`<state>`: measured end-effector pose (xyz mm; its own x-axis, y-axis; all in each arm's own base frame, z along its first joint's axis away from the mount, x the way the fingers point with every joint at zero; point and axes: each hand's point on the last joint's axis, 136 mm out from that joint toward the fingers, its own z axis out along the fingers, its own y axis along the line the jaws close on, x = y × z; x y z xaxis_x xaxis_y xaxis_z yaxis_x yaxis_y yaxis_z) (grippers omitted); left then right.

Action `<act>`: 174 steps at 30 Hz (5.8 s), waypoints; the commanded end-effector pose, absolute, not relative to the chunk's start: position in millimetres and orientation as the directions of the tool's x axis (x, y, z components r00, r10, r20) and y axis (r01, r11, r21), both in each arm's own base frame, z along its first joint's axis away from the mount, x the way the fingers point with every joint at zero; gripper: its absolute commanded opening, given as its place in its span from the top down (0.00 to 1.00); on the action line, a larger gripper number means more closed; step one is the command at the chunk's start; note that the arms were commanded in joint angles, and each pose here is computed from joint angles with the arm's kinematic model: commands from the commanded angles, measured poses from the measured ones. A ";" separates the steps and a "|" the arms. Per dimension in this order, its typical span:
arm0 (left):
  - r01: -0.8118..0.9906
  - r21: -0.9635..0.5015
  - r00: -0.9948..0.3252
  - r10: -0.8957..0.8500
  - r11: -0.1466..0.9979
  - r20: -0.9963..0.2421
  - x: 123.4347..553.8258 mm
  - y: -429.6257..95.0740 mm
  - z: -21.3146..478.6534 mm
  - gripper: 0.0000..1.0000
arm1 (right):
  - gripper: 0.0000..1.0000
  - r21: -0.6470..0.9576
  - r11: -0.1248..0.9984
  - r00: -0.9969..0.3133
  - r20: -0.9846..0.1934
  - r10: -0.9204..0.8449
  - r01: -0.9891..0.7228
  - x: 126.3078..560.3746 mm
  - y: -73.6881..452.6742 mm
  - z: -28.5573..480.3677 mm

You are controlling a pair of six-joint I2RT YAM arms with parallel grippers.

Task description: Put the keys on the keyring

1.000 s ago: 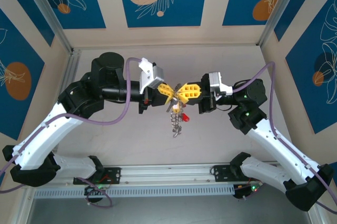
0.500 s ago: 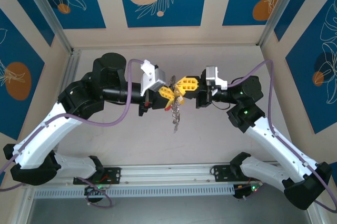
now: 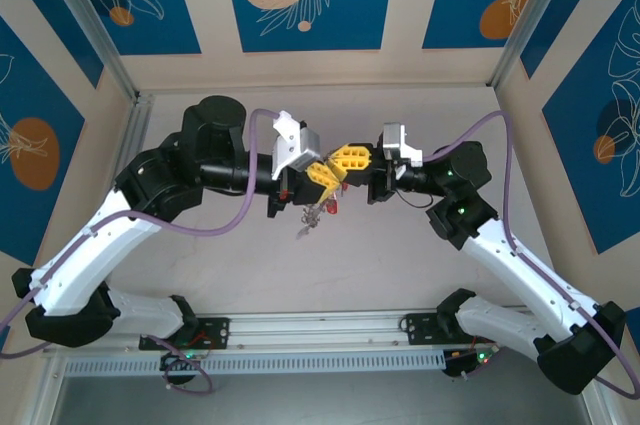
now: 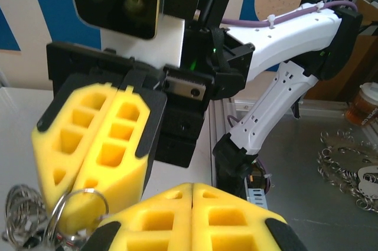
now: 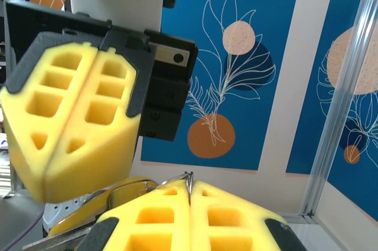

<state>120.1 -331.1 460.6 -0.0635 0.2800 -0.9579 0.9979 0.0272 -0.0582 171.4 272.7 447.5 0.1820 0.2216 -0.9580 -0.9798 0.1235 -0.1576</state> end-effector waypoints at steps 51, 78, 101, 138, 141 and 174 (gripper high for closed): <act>0.990 0.104 0.055 0.416 0.096 -0.908 137.9 -321.1 442.6 0.94 | 1.00 -0.226 -0.106 0.198 -0.955 0.222 -0.968 122.3 276.5 465.7; 0.967 0.201 0.121 0.410 0.158 -0.904 144.2 -305.0 424.0 1.00 | 1.00 -0.155 -0.317 0.126 -0.986 0.112 -0.936 96.8 292.8 450.4; 0.933 0.280 0.198 0.326 0.227 -0.925 136.2 -278.4 444.7 0.89 | 1.00 -0.215 -0.282 0.174 -0.971 0.164 -0.935 92.0 287.7 465.4; 0.980 0.194 0.183 0.190 0.042 -0.965 102.4 -295.8 471.6 0.78 | 1.00 -0.215 -0.245 0.172 -0.967 0.185 -0.945 99.4 289.9 466.0; 0.980 0.194 0.184 0.189 0.038 -0.965 102.9 -297.6 472.1 0.78 | 1.00 -0.215 -0.245 0.172 -0.968 0.184 -0.945 99.2 290.1 464.5; 0.896 0.328 0.230 0.320 0.298 -0.919 153.7 -281.2 447.3 1.00 | 0.64 -0.024 0.120 0.035 -0.995 0.089 -0.993 148.5 269.8 450.6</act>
<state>143.5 -288.7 432.5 0.1699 0.3386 -0.9255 0.9392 0.2287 0.2561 145.3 282.6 448.9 0.0709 0.0918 -0.9933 -0.9970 0.0387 -0.0676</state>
